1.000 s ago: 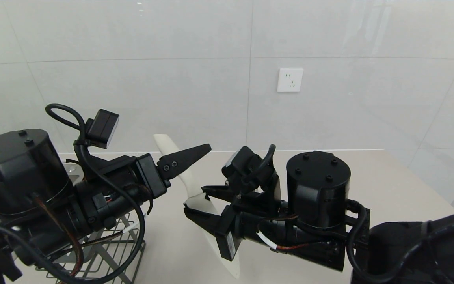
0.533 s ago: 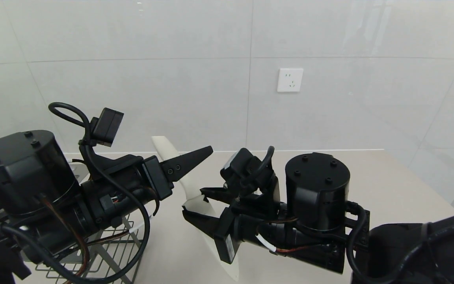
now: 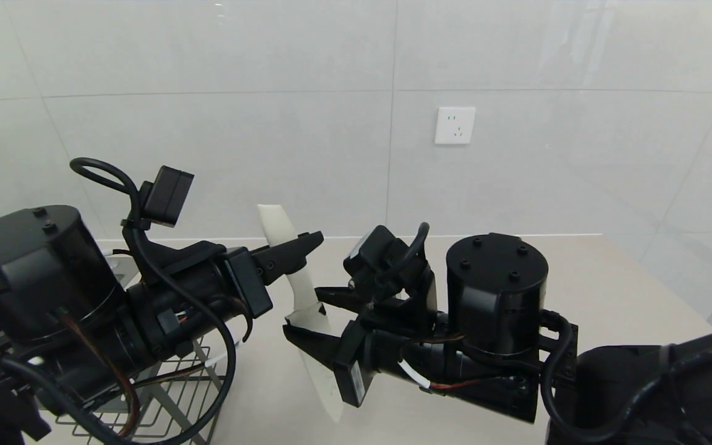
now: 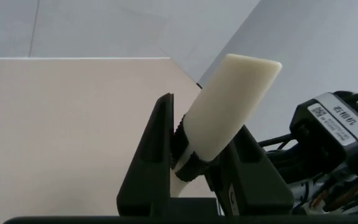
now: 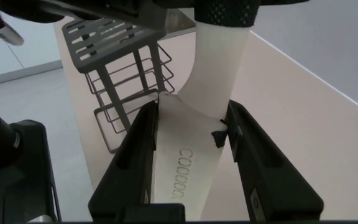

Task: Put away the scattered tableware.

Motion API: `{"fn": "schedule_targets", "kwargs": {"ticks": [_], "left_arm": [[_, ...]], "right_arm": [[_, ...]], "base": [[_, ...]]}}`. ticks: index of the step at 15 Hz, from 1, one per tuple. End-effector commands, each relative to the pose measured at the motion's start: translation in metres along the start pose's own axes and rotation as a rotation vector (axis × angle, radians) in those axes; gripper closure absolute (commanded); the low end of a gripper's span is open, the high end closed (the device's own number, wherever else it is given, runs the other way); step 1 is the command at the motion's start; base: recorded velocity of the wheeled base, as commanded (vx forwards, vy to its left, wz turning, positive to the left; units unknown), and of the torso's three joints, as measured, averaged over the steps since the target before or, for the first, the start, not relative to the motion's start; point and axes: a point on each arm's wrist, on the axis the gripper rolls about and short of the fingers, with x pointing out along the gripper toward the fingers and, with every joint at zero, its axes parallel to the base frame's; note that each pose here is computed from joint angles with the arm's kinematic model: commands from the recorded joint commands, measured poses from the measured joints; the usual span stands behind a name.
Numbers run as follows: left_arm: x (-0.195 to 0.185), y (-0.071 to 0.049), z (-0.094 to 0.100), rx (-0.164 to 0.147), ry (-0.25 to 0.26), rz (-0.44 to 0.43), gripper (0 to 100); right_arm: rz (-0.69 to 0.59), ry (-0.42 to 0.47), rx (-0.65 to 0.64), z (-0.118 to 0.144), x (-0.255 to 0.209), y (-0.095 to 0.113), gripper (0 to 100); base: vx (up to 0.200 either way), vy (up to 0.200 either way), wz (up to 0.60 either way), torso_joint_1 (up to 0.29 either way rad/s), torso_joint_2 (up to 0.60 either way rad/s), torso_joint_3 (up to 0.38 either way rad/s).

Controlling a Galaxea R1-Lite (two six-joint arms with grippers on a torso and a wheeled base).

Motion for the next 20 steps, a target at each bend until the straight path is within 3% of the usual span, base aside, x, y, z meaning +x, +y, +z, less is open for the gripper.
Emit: {"fn": "schedule_targets", "kwargs": {"ticks": [1,5,10,11,15,18,20], "left_arm": [[-0.001,0.000,-0.001,0.001,0.003,-0.001,100],[-0.002,-0.001,0.000,0.004,-0.007,-0.008,100],[-0.003,-0.004,0.010,0.025,-0.091,-0.046,100],[-0.003,-0.005,0.012,0.044,-0.109,-0.052,100],[-0.006,0.000,0.022,0.179,-0.187,-0.020,100],[-0.014,-0.009,0.033,0.221,-0.285,-0.039,100],[-0.032,-0.019,0.041,0.230,-0.350,-0.038,100]], "right_arm": [[0.003,0.005,-0.003,-0.003,0.004,0.000,0],[0.000,0.004,-0.007,-0.005,0.000,0.000,0],[-0.083,-0.039,-0.001,0.010,-0.049,-0.005,0],[-0.111,-0.057,-0.001,0.015,-0.063,-0.011,0],[-0.142,-0.114,-0.003,0.019,-0.125,-0.006,0],[-0.286,-0.276,-0.021,0.042,-0.182,-0.022,0],[-0.439,-0.338,-0.041,0.032,-0.232,-0.026,0]], "base": [[0.000,0.000,0.00,0.000,0.00,0.000],[0.000,0.000,0.00,0.000,0.00,0.000],[0.000,0.000,0.00,0.000,0.00,0.000],[0.000,0.000,0.00,0.000,0.00,0.000],[0.000,0.000,0.00,0.000,0.00,0.000],[0.000,0.000,0.00,0.000,0.00,0.000],[0.000,0.000,0.00,0.000,0.00,0.000]]}}
